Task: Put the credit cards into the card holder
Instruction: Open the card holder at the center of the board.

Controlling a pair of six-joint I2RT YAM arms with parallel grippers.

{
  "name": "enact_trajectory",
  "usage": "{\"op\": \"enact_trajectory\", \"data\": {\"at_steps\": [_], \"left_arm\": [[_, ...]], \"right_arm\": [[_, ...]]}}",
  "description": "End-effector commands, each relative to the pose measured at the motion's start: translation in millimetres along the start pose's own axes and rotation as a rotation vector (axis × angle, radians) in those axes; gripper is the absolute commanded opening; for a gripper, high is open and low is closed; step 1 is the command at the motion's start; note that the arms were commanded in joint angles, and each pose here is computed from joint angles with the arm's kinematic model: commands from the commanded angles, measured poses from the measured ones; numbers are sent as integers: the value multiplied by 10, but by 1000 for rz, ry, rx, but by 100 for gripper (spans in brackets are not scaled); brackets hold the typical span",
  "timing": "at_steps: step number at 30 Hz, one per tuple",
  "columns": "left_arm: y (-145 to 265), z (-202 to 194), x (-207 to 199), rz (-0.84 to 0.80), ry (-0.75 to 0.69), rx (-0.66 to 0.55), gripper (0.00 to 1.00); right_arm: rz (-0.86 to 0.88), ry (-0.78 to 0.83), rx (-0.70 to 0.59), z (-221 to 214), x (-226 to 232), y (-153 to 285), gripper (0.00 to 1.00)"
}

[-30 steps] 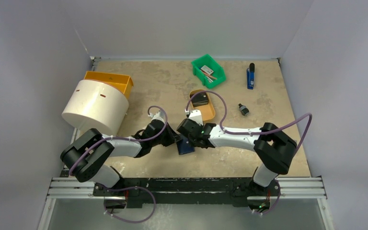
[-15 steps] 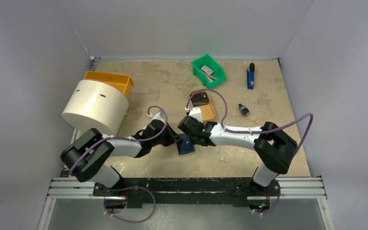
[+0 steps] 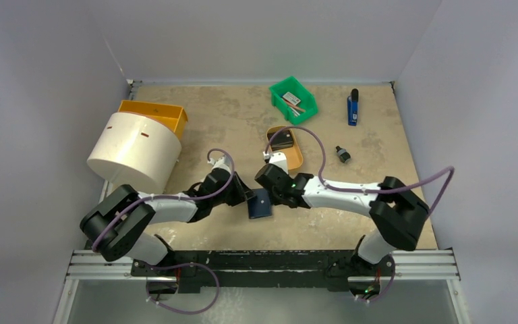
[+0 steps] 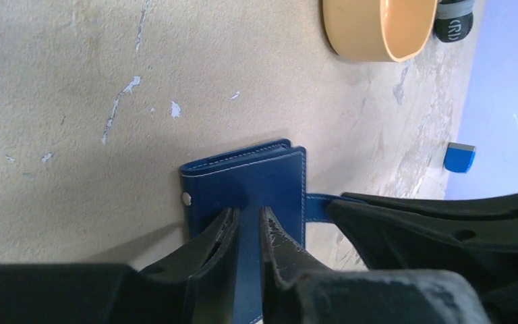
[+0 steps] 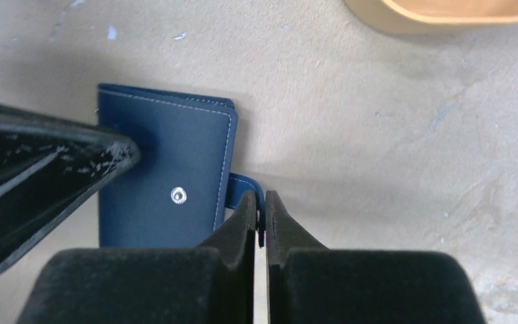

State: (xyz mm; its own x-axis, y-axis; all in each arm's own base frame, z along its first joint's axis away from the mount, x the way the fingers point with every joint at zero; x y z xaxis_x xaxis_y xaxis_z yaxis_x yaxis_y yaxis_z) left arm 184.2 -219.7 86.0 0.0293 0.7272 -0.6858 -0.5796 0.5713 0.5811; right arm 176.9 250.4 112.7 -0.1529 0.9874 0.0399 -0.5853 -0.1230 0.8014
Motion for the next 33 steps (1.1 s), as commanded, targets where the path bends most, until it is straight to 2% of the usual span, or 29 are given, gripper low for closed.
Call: {"op": "enact_trajectory", "data": {"at_steps": [1, 2, 4, 12, 17, 23, 33], "left_arm": [[104, 140, -112, -8, -79, -50, 26], [123, 155, -139, -18, -91, -51, 35], [151, 166, -177, -36, -111, -45, 46], [224, 134, -302, -120, -153, -24, 67], [257, 135, -359, -146, -165, -27, 69], [289, 148, -392, -147, -174, -44, 71], [258, 103, -458, -157, -202, -27, 72]], "right_arm": [[89, -56, -35, 131, -56, 343, 0], [99, -59, -32, 132, -64, 378, 0], [116, -72, -24, 124, -73, 423, 0], [251, -147, -36, 121, -11, 533, 0], [283, -189, -46, 139, 12, 571, 0], [297, -211, -116, 218, -30, 664, 0], [306, -223, -109, 163, -46, 639, 0]]}}
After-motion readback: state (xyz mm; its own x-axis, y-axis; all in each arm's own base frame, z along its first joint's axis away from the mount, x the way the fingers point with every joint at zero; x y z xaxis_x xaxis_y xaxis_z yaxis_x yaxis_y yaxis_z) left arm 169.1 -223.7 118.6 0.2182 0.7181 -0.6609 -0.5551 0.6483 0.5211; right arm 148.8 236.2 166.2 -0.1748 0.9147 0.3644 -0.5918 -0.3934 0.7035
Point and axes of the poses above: each gripper's point midway between its finger pads, its own y axis back along the fingers, its own x axis along the line the jaws close on, z = x × y, the point moved 9 cm from there along y, back along the fingers, and after that the axes turned 5 degrees about -y, right-handed, at the moved point
